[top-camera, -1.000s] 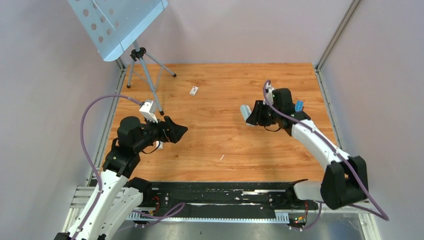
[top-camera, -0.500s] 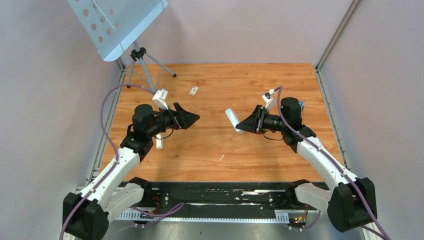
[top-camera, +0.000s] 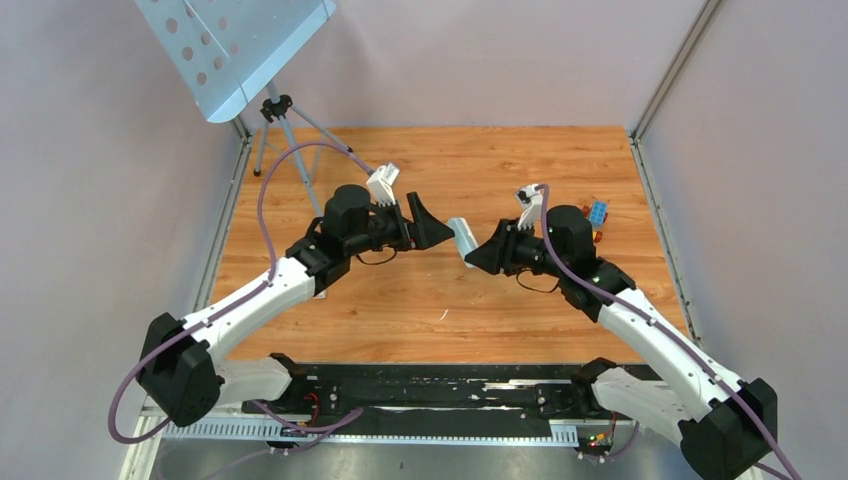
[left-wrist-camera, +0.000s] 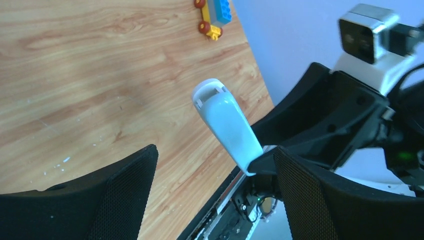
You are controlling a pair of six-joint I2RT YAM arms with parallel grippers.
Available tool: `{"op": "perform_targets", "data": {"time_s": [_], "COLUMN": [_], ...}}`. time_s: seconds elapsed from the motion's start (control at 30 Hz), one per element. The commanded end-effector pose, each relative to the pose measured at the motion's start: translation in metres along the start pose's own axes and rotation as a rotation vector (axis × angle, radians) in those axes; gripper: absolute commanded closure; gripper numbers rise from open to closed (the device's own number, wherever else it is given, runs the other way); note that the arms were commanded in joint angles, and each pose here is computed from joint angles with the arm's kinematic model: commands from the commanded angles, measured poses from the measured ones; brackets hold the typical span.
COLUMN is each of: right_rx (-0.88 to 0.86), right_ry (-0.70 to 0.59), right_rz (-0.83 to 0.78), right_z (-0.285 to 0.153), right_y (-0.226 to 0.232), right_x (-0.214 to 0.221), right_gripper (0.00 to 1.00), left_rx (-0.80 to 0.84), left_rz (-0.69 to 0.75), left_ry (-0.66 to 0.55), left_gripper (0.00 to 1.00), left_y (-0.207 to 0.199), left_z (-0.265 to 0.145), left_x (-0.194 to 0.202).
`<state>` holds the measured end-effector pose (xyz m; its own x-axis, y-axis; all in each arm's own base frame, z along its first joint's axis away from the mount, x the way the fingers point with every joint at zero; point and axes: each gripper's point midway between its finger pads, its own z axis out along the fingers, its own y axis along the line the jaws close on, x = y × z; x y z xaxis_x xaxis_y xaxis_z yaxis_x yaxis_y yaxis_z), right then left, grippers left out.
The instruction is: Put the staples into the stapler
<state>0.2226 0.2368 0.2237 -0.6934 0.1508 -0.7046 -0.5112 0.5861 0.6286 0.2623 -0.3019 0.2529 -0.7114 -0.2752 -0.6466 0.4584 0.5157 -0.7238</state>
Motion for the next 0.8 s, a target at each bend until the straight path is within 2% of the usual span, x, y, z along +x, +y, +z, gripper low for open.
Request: {"op": "perform_targets", "data": {"time_s": [0.0, 0.33, 0.43, 0.5, 0.6, 0.77], "right_rx": [0.047, 0.056, 0.052, 0.048, 0.03, 0.015], "right_ry": [-0.107, -0.123, -0.101, -0.092, -0.099, -0.08], "right_rz": [-0.118, -0.161, -0.168, -0.177, -0.195, -0.236], "right_z": [0.002, 0.013, 0.017, 0.018, 0.018, 0.017], "right_y": [0.005, 0.014, 0.015, 0.016, 0.019, 0.015], "right_x": [-0.02, -0.02, -0.014, -0.011, -0.01, -0.001], "right_gripper": [0.7, 0.71, 0.71, 0.71, 0.7, 0.59], "left_rx": [-0.013, 0.007, 0.012, 0.018, 0.015, 0.018], "left_rz": [-0.058, -0.114, -0.117, -0.113, -0.098, -0.063], "left_ry": [-0.032, -0.011, -0.006, -0.007, -0.007, 0.007], "left_gripper": [0.12, 0.19, 0.25, 0.33, 0.5, 0.74], "left_y": [-0.004, -0.003, -0.003, -0.004, -0.003, -0.002], "left_z": [0.013, 0.033, 0.036, 0.037, 0.036, 0.035], "left_x": [-0.003, 0.011, 0.012, 0.011, 0.011, 0.014]}}
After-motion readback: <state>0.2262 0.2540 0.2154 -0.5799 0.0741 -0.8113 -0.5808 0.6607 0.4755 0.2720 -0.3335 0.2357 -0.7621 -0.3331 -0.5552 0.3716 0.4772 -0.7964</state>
